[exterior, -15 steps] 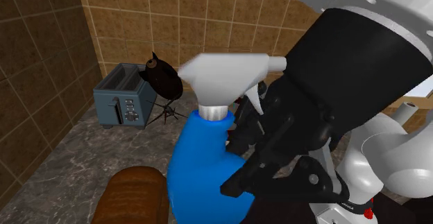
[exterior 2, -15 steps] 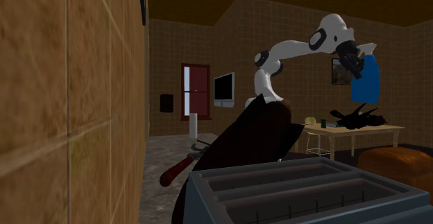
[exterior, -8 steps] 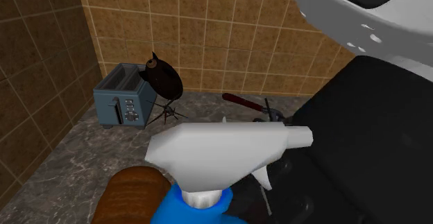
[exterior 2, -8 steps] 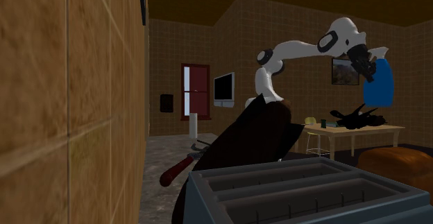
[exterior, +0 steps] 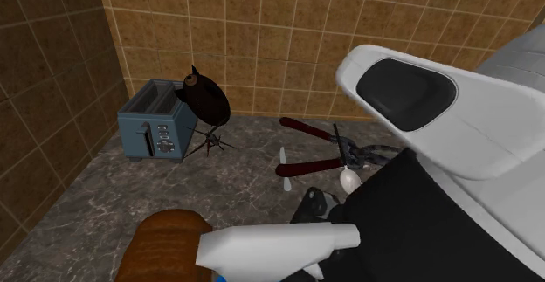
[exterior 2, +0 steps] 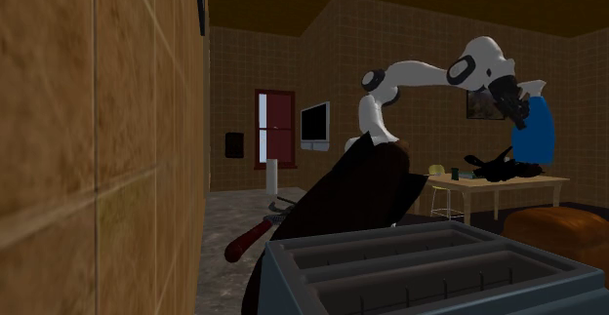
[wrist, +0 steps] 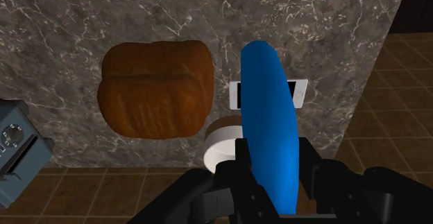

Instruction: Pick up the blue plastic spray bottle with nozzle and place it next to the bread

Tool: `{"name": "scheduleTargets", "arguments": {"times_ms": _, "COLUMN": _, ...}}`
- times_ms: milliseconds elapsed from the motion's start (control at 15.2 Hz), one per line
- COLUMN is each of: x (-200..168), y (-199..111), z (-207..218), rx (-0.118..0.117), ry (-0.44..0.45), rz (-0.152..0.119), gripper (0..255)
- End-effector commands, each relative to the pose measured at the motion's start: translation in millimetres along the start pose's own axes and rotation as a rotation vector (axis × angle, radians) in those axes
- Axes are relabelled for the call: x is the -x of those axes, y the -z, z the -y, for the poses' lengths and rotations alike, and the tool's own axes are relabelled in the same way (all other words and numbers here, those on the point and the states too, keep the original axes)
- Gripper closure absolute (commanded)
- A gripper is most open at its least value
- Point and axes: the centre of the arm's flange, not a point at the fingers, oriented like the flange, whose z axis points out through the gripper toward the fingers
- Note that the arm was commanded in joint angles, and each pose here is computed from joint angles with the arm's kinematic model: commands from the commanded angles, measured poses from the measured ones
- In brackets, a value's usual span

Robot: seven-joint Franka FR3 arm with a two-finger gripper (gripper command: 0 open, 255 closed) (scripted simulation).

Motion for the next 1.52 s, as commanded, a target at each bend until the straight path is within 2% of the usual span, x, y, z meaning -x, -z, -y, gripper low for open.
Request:
{"name": "scheduleTargets", "arguments": {"times_ms": 0, "x": 5, "y": -11, "z": 0, "rx": 0.0, "ry": 0.0, "rz": -0.001, "gripper": 255}}
{"name": "scheduleTargets", "arguments": {"times_ms": 1452, "x": 57, "y": -114, "z": 0, "rx": 0.0, "ry": 0.0, "rz": -0.001, "gripper": 255}}
